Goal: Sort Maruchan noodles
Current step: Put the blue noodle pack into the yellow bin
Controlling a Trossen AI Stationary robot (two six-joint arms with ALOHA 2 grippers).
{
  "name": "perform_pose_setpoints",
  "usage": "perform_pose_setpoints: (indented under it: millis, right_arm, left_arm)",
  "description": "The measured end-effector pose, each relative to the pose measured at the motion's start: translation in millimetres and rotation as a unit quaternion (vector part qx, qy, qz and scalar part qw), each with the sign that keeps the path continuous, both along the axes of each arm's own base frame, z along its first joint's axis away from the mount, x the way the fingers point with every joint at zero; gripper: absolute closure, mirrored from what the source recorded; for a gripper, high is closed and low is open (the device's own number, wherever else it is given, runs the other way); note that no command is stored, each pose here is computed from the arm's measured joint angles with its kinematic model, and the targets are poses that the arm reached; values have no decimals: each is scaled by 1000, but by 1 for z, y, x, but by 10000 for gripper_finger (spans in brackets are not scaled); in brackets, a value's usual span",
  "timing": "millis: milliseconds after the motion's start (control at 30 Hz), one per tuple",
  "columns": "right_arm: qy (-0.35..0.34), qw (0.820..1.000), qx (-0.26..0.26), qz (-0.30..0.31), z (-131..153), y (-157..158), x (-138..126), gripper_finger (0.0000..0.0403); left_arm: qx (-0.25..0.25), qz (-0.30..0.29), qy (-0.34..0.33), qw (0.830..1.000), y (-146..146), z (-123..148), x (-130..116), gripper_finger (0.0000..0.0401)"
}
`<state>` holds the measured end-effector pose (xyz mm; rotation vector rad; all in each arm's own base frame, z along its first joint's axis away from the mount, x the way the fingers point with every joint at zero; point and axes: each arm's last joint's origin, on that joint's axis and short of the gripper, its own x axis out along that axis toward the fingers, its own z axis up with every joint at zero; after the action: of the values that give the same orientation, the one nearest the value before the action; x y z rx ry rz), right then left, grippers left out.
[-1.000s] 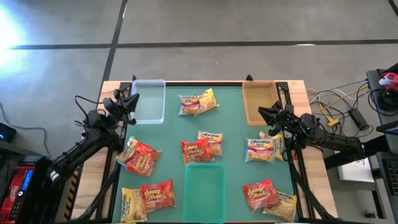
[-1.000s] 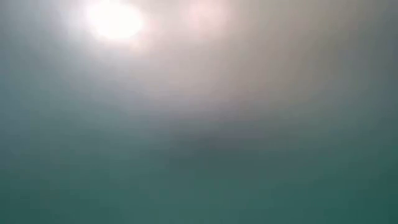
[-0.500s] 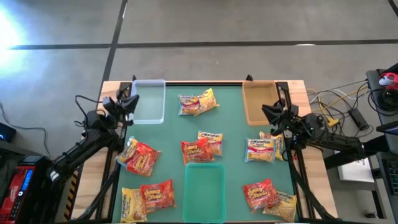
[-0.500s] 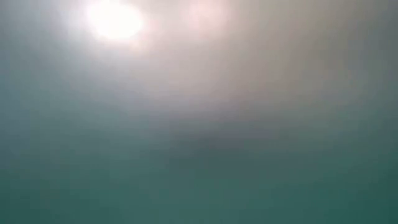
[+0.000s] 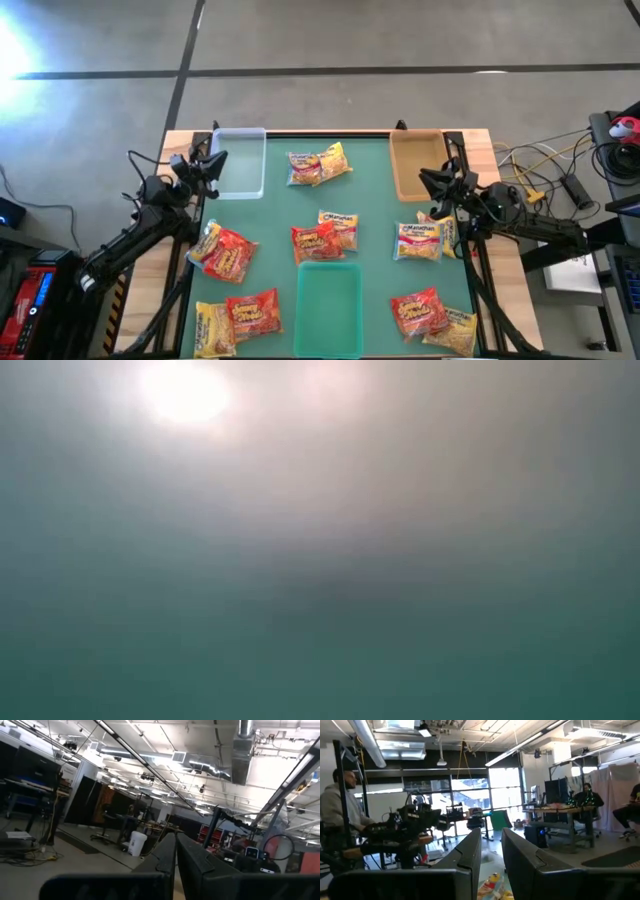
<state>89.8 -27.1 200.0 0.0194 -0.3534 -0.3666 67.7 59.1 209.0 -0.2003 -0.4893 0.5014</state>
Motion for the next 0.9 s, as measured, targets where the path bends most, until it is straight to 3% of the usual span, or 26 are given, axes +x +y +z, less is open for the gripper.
perform_pose_setpoints:
  millis: [133, 233, 400, 533, 900]
  right_arm:
    - [4, 1000, 1, 0, -1, 0, 1, 335]
    - [4, 1000, 0, -1, -1, 0, 1, 335]
    - [5, 1000, -1, -1, -1, 0, 1, 335]
    - [16, 999, -26, -11, -1, 0, 1, 335]
    - [-5, 1000, 10, 4, 0, 0, 0, 335]
  left_arm:
    - [-16, -4, -11, 1000, 0, 0, 0, 401]
    - [7, -2, 0, 1000, 0, 1, 0, 401]
    - [-28, 54, -14, 998, 3, -1, -2, 401]
    - [9, 77, 10, 997, 3, -1, -2, 401]
    - [10, 63, 15, 998, 3, -1, -1, 401]
